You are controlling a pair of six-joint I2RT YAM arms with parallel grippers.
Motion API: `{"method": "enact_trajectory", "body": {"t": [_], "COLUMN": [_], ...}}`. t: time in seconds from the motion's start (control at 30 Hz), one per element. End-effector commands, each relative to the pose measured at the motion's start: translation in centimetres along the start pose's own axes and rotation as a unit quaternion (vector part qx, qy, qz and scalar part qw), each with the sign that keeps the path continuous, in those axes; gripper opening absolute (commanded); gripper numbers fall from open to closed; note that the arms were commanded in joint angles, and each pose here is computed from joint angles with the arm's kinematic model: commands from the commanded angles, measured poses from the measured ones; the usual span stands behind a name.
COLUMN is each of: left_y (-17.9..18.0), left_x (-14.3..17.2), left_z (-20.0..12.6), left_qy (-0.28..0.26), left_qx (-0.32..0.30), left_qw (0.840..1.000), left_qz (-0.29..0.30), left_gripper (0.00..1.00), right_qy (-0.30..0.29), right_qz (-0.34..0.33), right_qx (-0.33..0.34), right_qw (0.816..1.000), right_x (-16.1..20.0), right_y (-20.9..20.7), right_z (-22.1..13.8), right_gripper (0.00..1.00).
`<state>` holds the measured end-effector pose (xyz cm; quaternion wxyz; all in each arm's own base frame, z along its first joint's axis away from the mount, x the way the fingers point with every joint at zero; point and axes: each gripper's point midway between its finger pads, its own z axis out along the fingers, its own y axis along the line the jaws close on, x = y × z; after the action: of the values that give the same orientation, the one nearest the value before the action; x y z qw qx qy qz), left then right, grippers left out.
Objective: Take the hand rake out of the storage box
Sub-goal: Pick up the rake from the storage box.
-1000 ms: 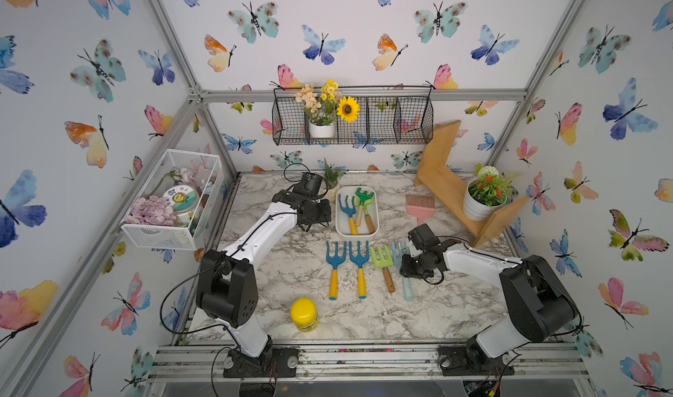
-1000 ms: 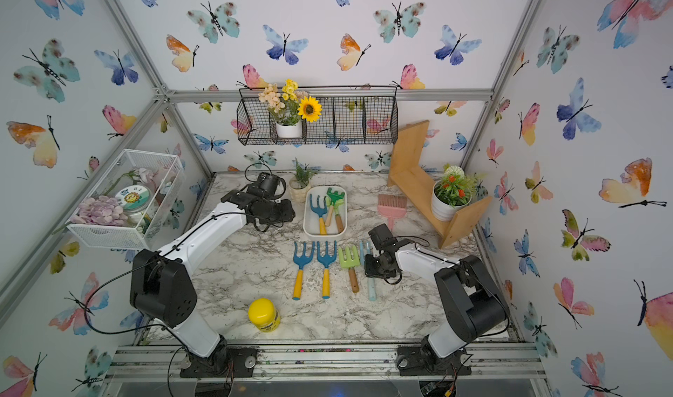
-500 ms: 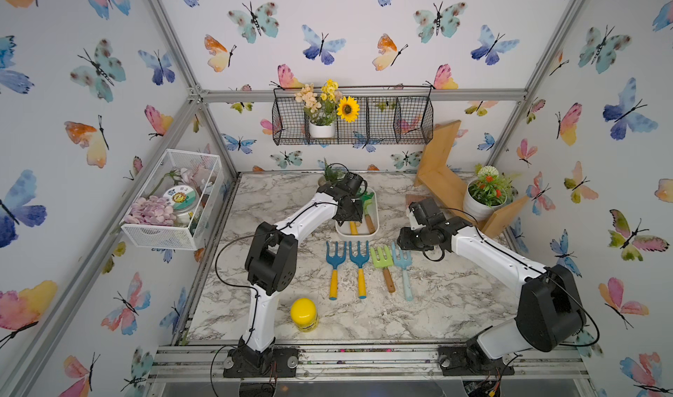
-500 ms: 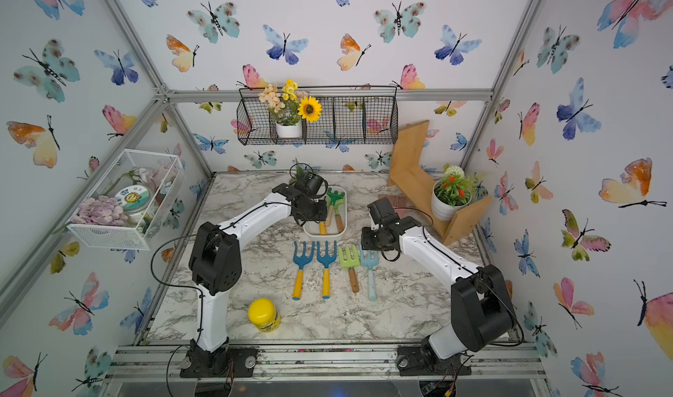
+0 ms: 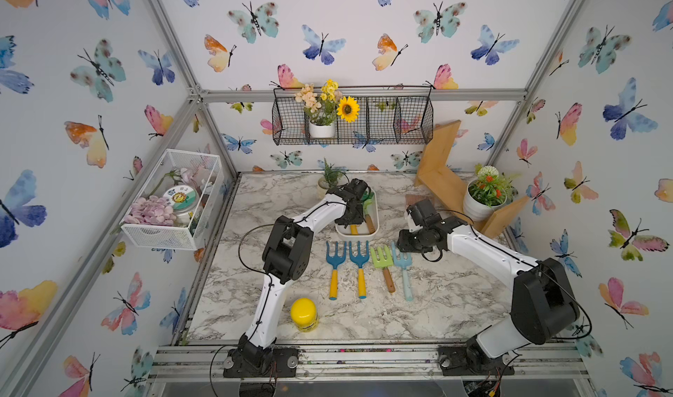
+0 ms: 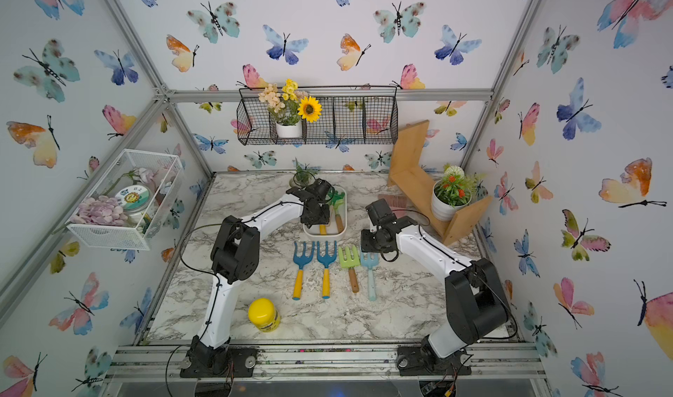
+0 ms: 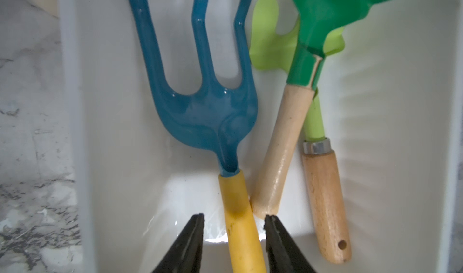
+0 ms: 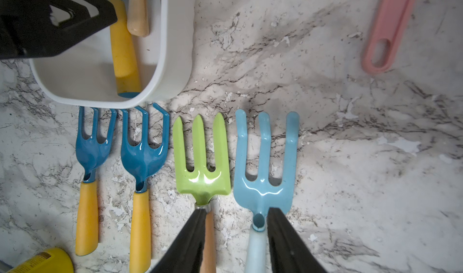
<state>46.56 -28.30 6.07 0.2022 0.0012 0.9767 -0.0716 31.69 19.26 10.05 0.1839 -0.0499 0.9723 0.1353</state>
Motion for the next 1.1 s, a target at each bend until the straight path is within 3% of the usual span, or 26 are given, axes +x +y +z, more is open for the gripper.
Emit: {"method": "enact_trajectory", "body": {"t": [0.0,0.2,0.4,0.73,1.07], "left_y": [0.6,1.6,1.7,-0.3,-0.7], "left_x": [-0.7,0.0,0.0,-4.9,-6.0], "left_z": [1.3,3.5,3.6,-4.3,-11.4], "left_qy": [-0.009,0.010,0.012,-0.067,-0.103], "left_qx": [-0.018,-0.031,-0.017,0.028,0.063], "left_qw": [1.000,0.999,1.000,0.997,0.993], "left_qz": [-0.012,-0.018,-0.023,-0.022,-0.014], "left_gripper": [0.44,0.39,0.22,0.18,0.18], "right_qy": [0.008,0.011,0.010,0.011,0.008], "right_qz": [-0.007,-0.008,-0.008,-0.006,-0.007], "right_qx": [0.012,0.012,0.013,0.008,0.002], "right_qw": [1.000,1.000,1.000,1.000,1.000], "right_x": [0.7,0.9,1.1,1.0,0.7], "right_y": [-0.5,-0.5,-0.6,-0.5,-0.2], "right_z": [0.2,0.3,0.3,0.5,0.4], "right_gripper": [0.47,0.47,0.47,0.47,0.46]}}
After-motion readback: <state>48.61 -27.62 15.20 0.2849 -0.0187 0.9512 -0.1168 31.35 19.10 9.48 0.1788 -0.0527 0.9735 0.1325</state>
